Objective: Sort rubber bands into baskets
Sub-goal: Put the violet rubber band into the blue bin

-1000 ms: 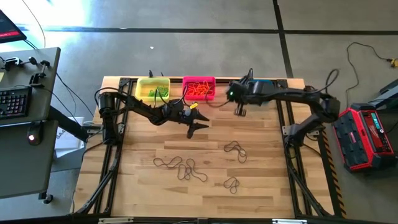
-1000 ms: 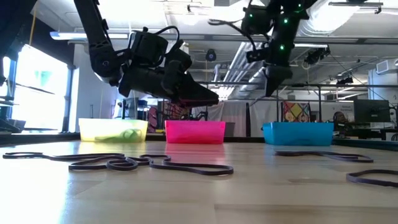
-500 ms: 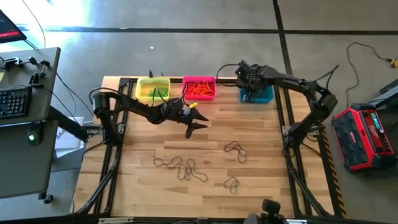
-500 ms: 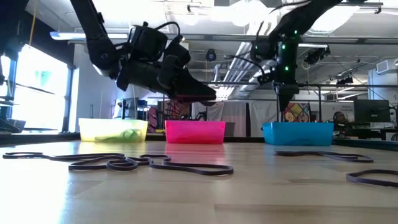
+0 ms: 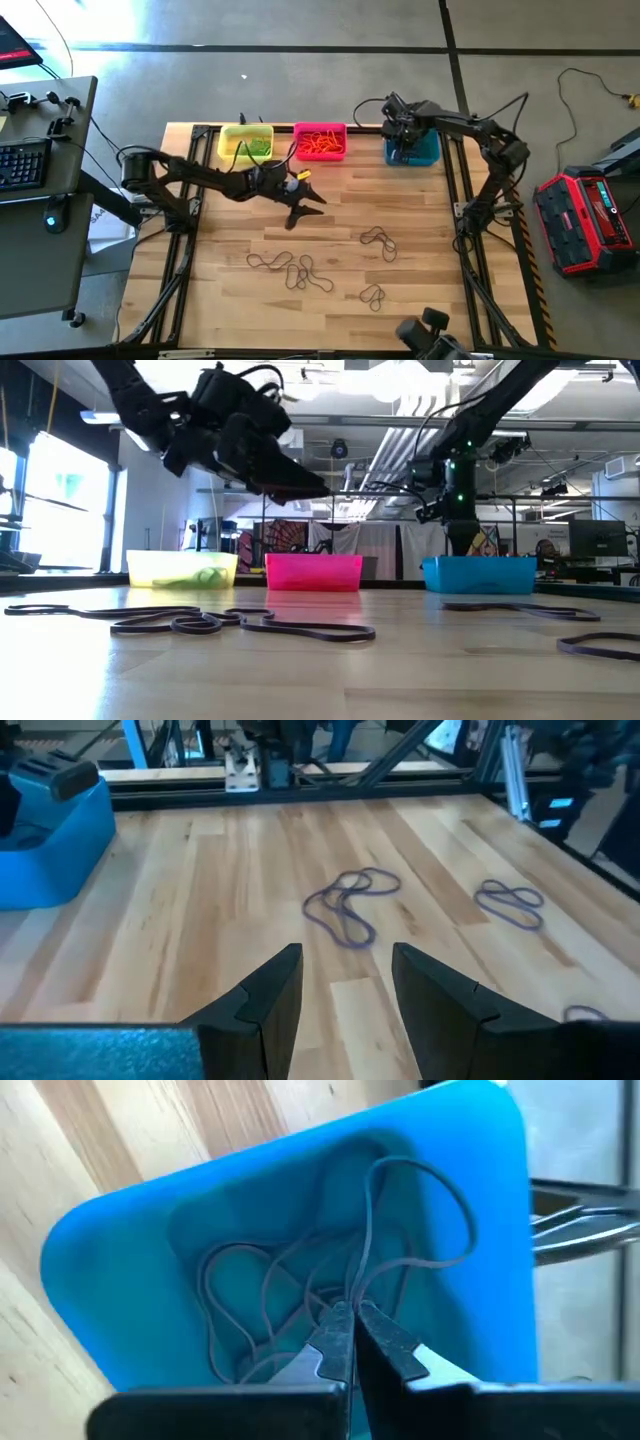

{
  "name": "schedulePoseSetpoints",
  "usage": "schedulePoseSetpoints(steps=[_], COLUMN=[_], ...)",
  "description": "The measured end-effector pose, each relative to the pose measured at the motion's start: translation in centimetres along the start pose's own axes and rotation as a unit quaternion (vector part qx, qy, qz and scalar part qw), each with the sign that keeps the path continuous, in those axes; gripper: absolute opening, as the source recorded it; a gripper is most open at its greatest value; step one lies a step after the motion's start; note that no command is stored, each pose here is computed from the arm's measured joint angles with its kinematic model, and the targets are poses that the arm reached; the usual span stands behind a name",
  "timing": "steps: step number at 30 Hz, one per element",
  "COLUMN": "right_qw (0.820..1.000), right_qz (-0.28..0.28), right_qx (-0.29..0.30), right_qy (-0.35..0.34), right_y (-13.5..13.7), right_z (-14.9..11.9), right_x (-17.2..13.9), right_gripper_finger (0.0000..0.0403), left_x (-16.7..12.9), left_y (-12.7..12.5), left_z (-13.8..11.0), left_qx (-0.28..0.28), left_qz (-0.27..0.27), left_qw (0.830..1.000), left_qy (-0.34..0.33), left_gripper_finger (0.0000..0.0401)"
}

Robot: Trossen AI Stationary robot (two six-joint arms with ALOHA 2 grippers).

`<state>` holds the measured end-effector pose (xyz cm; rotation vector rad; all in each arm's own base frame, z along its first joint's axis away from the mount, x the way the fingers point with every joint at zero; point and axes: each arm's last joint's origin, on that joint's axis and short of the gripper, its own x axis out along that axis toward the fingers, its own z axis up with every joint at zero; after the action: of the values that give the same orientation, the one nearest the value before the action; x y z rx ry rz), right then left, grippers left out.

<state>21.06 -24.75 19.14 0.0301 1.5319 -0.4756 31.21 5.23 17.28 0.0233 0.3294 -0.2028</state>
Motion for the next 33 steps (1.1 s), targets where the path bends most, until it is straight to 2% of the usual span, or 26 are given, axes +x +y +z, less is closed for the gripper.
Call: schedulePoseSetpoints(steps=[5,10,15,19,24,29,33], right_qw=[0.999,0.999,0.999,0.997,0.990,0.984,0.981], right_qz=[0.028,0.018,-0.020,-0.030,-0.012,-0.003,0.005], right_qx=[0.030,0.042,0.044,0.058,0.083,0.070,0.050], right_qy=[0.002,0.015,0.009,-0.035,-0.109,-0.163,-0.185], right_y=[-0.4,0.0,0.6,1.6,3.5,6.0,7.9], right_z=[-0.2,-0.3,-0.8,-1.6,-2.6,-3.0,-2.9], right_x=[0.9,0.6,-2.3,-6.0,-10.3,-13.1,-14.2], right_gripper_finger=[0.0005,0.0060,0.0135,0.0172,0.0182,0.0181,0.0181], left_x=[-1.1,-2.0,-2.9,-3.7,-4.7,-5.6,-5.9], left_y=[-1.0,-2.4,-4.4,-6.0,-8.4,-11.0,-13.3], left_z=[-0.9,-1.9,-2.2,-2.6,-3.2,-4.5,-5.3], left_qx=[-0.025,-0.050,-0.069,-0.098,-0.117,-0.090,-0.067], left_qz=[-0.003,-0.021,-0.049,-0.059,-0.065,-0.073,-0.080], left_qw=[1.000,0.998,0.994,0.983,0.966,0.943,0.929], left_qy=[-0.017,0.009,0.075,0.143,0.221,0.313,0.355], left_gripper_finger=[0.0149,0.0149,0.0149,0.0152,0.0164,0.0178,0.0182])
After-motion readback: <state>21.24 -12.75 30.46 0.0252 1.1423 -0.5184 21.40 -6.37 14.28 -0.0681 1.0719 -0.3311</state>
